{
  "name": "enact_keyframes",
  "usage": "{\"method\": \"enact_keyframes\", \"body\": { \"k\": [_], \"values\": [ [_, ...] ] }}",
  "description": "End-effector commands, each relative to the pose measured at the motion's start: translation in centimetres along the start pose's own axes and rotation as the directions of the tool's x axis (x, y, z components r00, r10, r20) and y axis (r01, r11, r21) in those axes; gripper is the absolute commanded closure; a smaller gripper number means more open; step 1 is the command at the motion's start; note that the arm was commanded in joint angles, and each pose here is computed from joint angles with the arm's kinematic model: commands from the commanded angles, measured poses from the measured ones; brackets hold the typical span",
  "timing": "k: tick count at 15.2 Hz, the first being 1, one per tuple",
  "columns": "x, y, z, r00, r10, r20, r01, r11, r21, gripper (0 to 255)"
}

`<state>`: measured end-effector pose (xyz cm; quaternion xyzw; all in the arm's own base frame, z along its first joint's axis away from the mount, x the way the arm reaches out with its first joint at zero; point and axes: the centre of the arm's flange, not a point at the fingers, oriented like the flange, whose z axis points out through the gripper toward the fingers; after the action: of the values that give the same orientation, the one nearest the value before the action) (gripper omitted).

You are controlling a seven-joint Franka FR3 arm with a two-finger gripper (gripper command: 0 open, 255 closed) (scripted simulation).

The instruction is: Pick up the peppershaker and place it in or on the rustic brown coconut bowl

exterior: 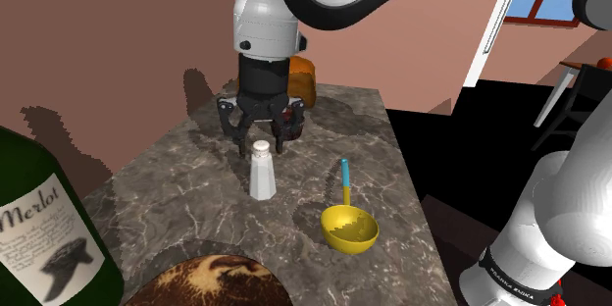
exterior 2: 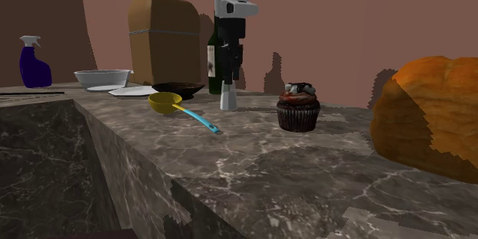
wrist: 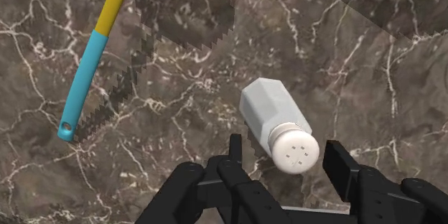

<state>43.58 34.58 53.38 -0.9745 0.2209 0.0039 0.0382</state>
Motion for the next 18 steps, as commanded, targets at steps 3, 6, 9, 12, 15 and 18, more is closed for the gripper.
{"method": "enact_keyframes", "body": {
  "k": [3, 6, 9, 12, 15, 18],
  "values": [
    [0.0, 0.0, 0.0, 1.000, 0.000, 0.000, 0.000, 1.000, 0.000, 255],
    [0.0, 0.0, 0.0, 1.000, 0.000, 0.000, 0.000, 1.000, 0.000, 255],
    [0.0, 0.0, 0.0, 1.000, 0.000, 0.000, 0.000, 1.000, 0.000, 255],
    [0.0, -0.1, -1.6, 1.000, 0.000, 0.000, 0.000, 1.000, 0.000, 255],
    [-0.1, -0.2, -3.2, 1.000, 0.000, 0.000, 0.000, 1.000, 0.000, 255],
    [-0.1, -0.3, -4.7, 1.000, 0.000, 0.000, 0.000, 1.000, 0.000, 255]
  ]
}}
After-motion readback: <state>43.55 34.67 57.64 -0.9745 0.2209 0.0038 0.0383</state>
